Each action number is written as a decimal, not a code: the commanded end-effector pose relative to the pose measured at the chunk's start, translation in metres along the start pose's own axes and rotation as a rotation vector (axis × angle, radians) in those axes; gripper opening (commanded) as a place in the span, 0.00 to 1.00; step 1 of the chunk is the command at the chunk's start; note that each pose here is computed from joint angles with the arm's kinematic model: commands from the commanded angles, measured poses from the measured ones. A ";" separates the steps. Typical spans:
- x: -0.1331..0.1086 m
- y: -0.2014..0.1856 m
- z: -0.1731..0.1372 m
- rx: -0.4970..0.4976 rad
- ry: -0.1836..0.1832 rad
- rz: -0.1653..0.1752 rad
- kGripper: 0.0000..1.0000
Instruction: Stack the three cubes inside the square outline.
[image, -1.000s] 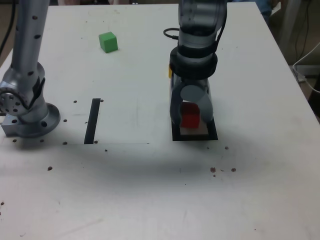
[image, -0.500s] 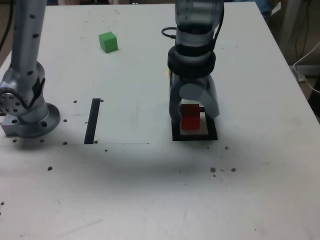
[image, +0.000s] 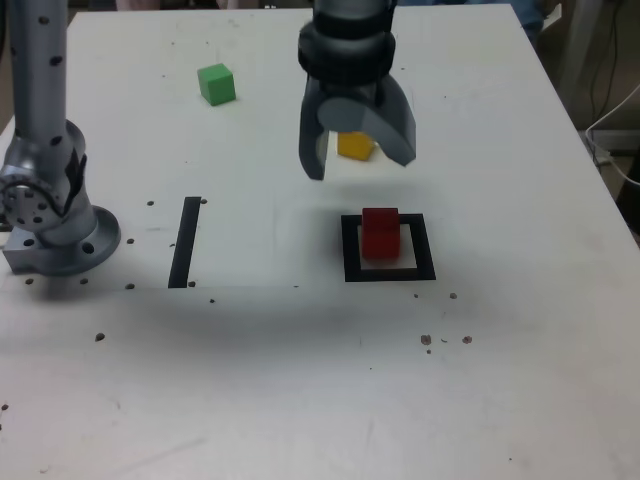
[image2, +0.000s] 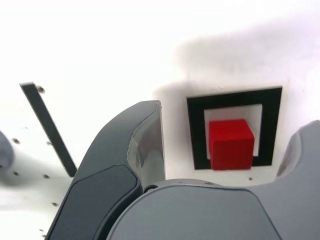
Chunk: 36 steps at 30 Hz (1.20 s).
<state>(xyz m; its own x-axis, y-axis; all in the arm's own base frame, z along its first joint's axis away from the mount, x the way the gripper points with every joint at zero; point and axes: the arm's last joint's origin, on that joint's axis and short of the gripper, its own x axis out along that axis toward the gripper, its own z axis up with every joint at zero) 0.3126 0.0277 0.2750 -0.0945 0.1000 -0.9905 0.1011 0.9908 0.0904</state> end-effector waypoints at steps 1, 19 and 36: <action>-0.005 0.012 -0.006 0.008 0.002 0.003 1.00; 0.034 0.111 -0.011 0.102 0.100 0.056 1.00; 0.068 0.124 0.009 0.170 0.097 0.055 0.74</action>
<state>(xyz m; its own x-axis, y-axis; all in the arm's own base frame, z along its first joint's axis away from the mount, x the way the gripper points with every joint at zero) 0.3255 0.1569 0.2201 -0.1796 0.1702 -0.9689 0.2686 0.9560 0.1182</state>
